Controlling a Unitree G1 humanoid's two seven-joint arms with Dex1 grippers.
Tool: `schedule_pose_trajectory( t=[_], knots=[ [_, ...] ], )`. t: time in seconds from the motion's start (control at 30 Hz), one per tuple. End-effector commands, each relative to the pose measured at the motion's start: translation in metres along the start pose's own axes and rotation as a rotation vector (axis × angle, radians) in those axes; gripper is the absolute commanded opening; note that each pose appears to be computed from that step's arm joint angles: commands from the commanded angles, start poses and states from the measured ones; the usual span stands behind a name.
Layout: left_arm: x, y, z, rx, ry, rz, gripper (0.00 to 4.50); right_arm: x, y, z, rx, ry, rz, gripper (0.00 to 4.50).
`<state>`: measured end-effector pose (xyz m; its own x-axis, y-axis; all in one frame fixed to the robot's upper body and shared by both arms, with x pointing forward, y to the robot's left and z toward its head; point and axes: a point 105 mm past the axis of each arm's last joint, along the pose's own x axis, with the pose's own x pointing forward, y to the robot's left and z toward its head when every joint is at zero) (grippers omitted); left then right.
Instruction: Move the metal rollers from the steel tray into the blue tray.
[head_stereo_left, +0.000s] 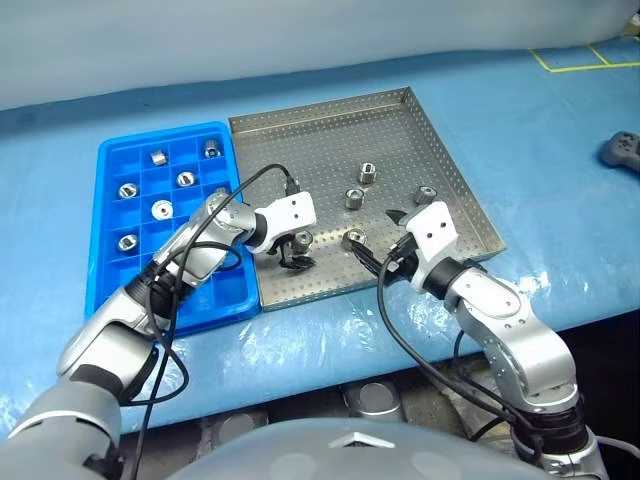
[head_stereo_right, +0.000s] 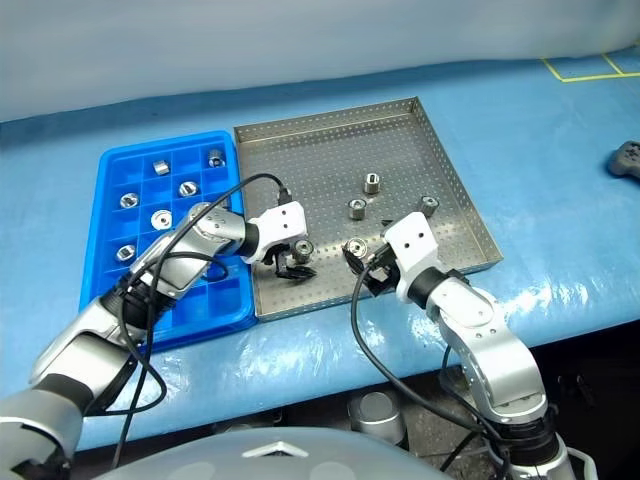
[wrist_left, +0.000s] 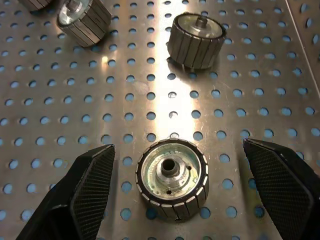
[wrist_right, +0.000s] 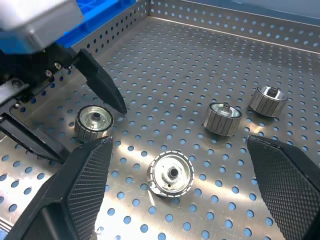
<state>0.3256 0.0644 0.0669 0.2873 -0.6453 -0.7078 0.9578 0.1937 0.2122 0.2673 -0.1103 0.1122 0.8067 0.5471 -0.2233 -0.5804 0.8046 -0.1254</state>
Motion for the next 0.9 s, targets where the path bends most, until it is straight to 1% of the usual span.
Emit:
schedule_pose_trajectory(
  t=[0.03, 0.13, 0.17, 0.2, 0.27, 0.33, 0.4, 0.5, 0.6, 0.67, 0.73, 0.8, 0.9],
  knots=[
    [-0.004, 0.007, 0.007, 0.028, -0.011, 0.029, 3.22, -0.002, 0.000, 0.016, -0.025, -0.065, -0.012, 4.50],
    [-0.011, 0.013, 0.021, -0.016, -0.105, 0.083, 2.25, -0.002, 0.001, 0.016, -0.023, -0.066, -0.008, 4.50],
    [-0.016, 0.019, 0.029, -0.063, -0.174, 0.135, 1.90, -0.001, 0.002, 0.016, -0.021, -0.066, -0.005, 4.50],
    [-0.023, 0.028, 0.038, -0.102, -0.250, 0.204, 1.68, 0.000, 0.003, 0.016, -0.020, -0.066, 0.002, 4.50],
    [-0.040, 0.044, 0.050, -0.196, -0.380, 0.342, 1.69, 0.002, 0.007, 0.017, -0.022, -0.068, 0.020, 4.50],
    [-0.062, 0.057, 0.055, -0.248, -0.485, 0.504, 1.69, 0.005, 0.011, 0.020, -0.027, -0.075, 0.048, 4.50],
    [-0.084, 0.064, 0.052, -0.316, -0.562, 0.645, 1.69, 0.008, 0.017, 0.023, -0.034, -0.083, 0.082, 4.50],
    [-0.117, 0.063, 0.036, -0.361, -0.626, 0.889, 1.69, 0.016, 0.027, 0.029, -0.045, -0.098, 0.146, 4.50],
    [-0.142, 0.055, 0.020, -0.398, -0.654, 1.081, 1.69, 0.022, 0.036, 0.032, -0.052, -0.109, 0.199, 4.50],
    [-0.154, 0.047, 0.002, -0.451, -0.643, 1.187, 1.69, 0.026, 0.042, 0.035, -0.057, -0.115, 0.238, 4.50],
    [-0.156, 0.037, -0.014, -0.501, -0.609, 1.236, 1.69, 0.029, 0.047, 0.037, -0.064, -0.119, 0.273, 4.50],
    [-0.154, 0.026, -0.029, -0.516, -0.536, 1.258, 1.69, 0.032, 0.052, 0.038, -0.073, -0.122, 0.306, 4.50],
    [-0.152, 0.010, -0.050, -0.612, -0.487, 1.293, 1.69, 0.035, 0.058, 0.039, -0.083, -0.122, 0.347, 4.50]
  ],
)
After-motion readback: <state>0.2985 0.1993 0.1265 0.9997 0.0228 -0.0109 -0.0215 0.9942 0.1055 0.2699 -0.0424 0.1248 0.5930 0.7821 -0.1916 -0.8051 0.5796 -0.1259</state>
